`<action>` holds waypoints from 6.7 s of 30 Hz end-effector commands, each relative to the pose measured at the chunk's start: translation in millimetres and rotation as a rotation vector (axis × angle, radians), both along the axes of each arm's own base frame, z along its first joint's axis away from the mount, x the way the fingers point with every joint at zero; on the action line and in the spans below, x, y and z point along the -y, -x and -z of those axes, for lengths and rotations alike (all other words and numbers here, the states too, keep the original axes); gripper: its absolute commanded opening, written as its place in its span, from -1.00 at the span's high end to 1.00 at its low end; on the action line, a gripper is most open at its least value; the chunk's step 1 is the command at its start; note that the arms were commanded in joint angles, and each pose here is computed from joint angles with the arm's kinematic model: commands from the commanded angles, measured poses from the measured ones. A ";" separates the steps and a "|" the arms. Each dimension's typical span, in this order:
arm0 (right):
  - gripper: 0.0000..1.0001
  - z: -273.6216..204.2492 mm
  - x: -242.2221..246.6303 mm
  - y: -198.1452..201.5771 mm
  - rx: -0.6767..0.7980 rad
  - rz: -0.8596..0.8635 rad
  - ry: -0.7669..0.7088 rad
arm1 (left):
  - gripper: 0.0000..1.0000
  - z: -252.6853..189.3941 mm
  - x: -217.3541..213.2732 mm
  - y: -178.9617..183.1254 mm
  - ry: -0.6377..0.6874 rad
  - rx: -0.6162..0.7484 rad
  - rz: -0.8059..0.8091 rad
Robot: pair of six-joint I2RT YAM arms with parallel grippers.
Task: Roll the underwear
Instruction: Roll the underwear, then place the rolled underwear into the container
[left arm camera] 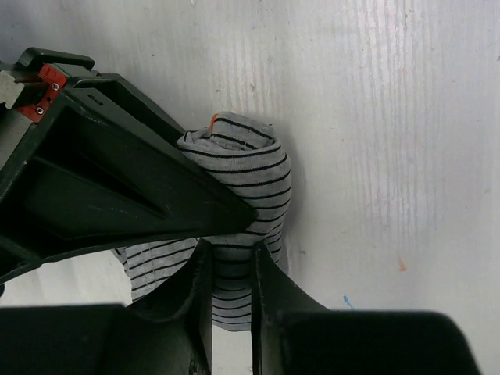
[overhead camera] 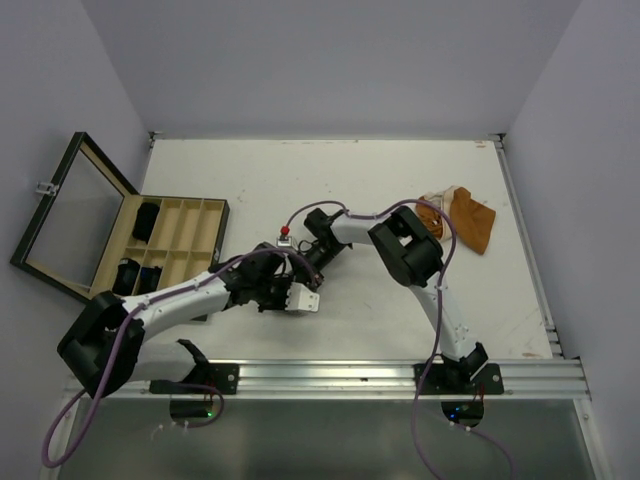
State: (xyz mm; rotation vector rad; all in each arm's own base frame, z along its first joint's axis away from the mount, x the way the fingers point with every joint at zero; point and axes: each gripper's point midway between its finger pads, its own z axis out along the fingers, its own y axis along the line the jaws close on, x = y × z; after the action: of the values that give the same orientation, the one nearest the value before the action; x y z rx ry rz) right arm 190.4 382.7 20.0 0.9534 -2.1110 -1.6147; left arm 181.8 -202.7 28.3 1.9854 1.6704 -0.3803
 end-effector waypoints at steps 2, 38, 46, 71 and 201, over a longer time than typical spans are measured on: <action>0.43 67.5 32.1 -21.3 0.251 -0.009 0.240 | 0.88 37.6 -18.1 23.4 -0.122 -0.117 -0.001; -0.22 -124.7 116.1 -83.4 1.175 0.144 -0.042 | 0.98 86.6 -12.5 -37.1 -0.299 -0.935 -0.105; -0.33 -95.8 55.3 -42.4 1.396 -0.144 -0.088 | 0.99 101.5 -13.5 -59.3 -0.296 -0.921 -0.114; -0.19 -27.9 10.8 -15.4 1.714 -0.368 -0.108 | 0.97 107.0 -9.1 -60.8 -0.256 -1.015 -0.125; -0.13 41.8 45.4 -106.9 0.469 0.091 0.062 | 0.62 66.7 -39.2 8.0 -0.285 -0.133 0.055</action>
State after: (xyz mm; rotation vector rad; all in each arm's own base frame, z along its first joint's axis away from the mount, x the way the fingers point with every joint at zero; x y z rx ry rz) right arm 269.4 371.7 26.6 1.3543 -2.2740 -1.7941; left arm 239.9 -208.7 13.1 2.0739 1.5636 -0.1237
